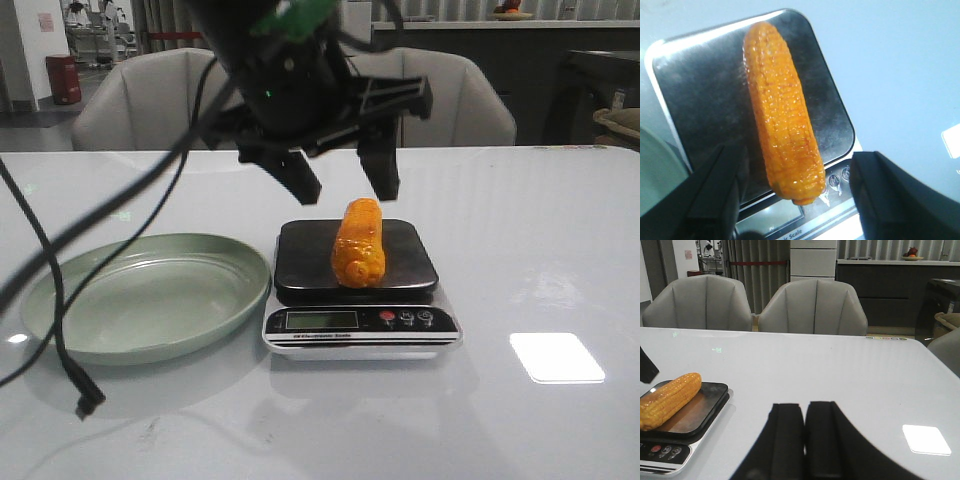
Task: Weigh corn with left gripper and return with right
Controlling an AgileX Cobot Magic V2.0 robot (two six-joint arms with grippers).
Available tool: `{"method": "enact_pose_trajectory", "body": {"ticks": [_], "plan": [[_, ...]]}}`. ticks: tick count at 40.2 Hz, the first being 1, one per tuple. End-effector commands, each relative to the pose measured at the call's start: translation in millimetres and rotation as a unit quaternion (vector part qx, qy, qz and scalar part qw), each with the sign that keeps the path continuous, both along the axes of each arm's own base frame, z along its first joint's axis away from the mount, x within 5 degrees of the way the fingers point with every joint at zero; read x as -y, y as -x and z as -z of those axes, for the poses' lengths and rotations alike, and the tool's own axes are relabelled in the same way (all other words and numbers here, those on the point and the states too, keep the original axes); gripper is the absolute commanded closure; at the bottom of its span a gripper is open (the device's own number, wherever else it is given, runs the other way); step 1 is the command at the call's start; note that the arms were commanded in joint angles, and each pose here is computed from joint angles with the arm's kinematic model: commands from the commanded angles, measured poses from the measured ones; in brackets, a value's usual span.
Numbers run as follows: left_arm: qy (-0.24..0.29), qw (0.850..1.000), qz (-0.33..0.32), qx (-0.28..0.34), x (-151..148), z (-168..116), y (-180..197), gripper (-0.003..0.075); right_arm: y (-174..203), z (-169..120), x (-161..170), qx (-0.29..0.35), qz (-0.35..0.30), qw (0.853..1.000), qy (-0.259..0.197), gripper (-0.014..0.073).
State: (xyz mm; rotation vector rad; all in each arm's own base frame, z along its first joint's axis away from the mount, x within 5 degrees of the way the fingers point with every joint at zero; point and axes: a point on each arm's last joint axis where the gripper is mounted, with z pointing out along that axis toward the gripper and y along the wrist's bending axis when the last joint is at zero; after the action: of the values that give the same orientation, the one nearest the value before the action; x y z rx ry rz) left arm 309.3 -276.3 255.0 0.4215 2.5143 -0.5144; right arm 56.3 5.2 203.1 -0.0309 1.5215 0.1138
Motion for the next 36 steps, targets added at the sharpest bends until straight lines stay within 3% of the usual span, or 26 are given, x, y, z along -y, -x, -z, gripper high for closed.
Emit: {"method": "enact_pose_trajectory", "body": {"ticks": [1,11,20,28,36], "plan": [[0.032,0.997,0.001,0.073,-15.5,-53.6,14.2,0.0221,2.0,-6.4,0.6,0.046,0.004,0.999,0.005,0.0436],[0.018,0.991,-0.011,0.136,-62.1,-81.2,54.8,0.0221,2.0,-6.4,0.6,0.046,0.004,0.999,0.005,0.0436],[0.047,0.980,-0.007,0.194,-109.3,-102.5,106.8,0.0221,2.0,-6.4,0.6,0.046,0.004,0.999,0.005,0.0436],[0.067,0.963,-0.008,0.261,-156.9,-116.3,156.7,0.0221,2.0,-6.4,0.6,0.046,0.004,0.999,0.005,0.0436],[0.094,0.945,-0.013,0.313,-199.9,-110.6,203.8,0.0221,2.0,-6.4,0.6,0.046,0.004,0.999,0.005,0.0436]]}}
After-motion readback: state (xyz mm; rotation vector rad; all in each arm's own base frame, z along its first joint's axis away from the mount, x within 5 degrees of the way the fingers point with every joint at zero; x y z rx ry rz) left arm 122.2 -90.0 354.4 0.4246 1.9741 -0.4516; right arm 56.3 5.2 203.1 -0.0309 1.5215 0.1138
